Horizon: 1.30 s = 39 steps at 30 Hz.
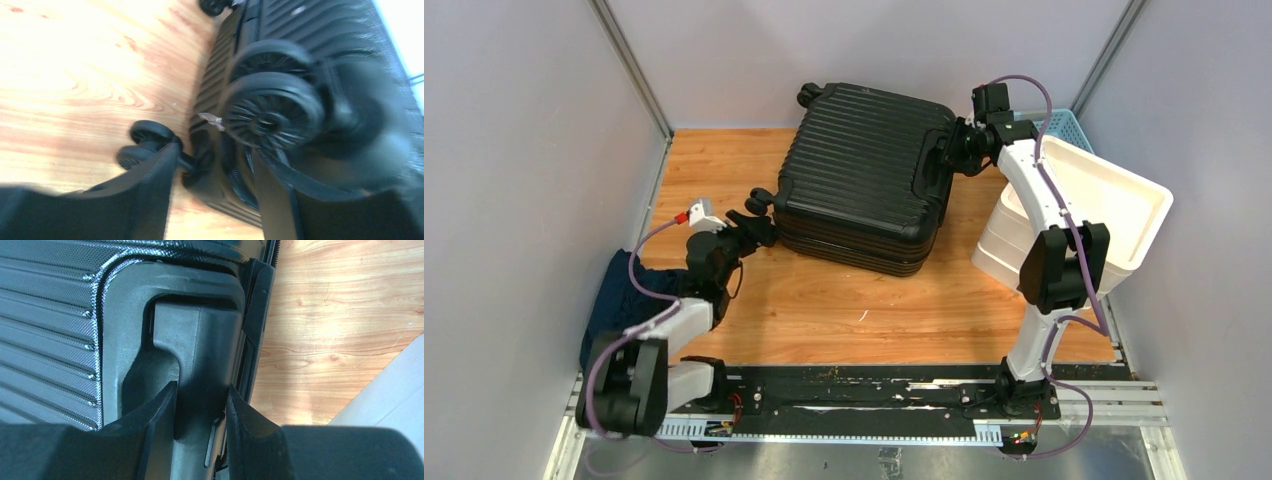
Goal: Open, take out, and arrange the luggage
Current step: Unzip the luggage at the center of the board, then open the luggage at the center of the board.
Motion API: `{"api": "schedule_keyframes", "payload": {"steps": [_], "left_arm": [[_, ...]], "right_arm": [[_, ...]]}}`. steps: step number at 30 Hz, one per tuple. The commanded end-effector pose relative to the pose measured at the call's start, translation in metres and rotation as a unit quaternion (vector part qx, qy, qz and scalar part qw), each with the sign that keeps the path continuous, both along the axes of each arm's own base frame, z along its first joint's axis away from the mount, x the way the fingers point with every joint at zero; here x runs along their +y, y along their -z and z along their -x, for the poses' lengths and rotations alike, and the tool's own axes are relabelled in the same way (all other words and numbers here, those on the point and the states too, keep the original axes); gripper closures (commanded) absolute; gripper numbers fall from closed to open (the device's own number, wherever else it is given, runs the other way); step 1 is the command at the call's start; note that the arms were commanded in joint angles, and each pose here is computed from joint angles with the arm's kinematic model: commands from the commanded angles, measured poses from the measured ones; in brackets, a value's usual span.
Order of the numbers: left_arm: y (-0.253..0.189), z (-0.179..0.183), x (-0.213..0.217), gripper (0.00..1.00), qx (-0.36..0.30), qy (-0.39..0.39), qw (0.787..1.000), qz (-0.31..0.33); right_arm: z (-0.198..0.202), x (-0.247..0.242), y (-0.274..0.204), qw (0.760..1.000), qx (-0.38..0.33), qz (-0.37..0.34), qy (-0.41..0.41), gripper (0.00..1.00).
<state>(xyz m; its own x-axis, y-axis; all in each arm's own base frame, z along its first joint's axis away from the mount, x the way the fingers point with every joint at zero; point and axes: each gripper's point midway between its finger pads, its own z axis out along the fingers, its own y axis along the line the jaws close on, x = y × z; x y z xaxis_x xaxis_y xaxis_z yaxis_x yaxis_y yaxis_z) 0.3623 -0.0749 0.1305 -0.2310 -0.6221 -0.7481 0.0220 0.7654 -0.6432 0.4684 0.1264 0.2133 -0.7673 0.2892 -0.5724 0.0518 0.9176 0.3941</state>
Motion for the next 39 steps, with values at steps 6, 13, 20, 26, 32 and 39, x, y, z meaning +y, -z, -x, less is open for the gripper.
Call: {"api": "schedule_keyframes", "payload": {"steps": [6,13,20,26,32,39], "left_arm": [[-0.061,0.067,-0.005,0.23,-0.072,0.048,0.996,-0.029],[-0.139,0.105,-0.057,0.19,-0.147,0.218,0.965,-0.017],[-0.173,0.126,-0.089,0.18,-0.194,0.308,0.930,-0.046],[-0.185,0.092,-0.055,0.10,-0.149,0.215,0.953,-0.154],[-0.223,0.059,-0.062,0.09,-0.111,0.247,0.940,-0.209],[-0.235,0.102,-0.101,0.00,-0.258,0.296,0.845,-0.364]], "right_arm": [[0.007,0.053,-0.138,0.976,-0.179,-0.074,-0.099,1.00],[0.022,0.071,-0.169,0.968,-0.206,-0.086,-0.117,1.00],[0.032,0.091,-0.193,0.960,-0.228,-0.098,-0.132,1.00],[0.034,0.118,-0.211,0.949,-0.250,-0.108,-0.157,0.99],[0.026,0.135,-0.209,0.947,-0.245,-0.121,-0.167,0.99],[0.024,0.156,-0.209,0.943,-0.241,-0.138,-0.184,0.99]]}}
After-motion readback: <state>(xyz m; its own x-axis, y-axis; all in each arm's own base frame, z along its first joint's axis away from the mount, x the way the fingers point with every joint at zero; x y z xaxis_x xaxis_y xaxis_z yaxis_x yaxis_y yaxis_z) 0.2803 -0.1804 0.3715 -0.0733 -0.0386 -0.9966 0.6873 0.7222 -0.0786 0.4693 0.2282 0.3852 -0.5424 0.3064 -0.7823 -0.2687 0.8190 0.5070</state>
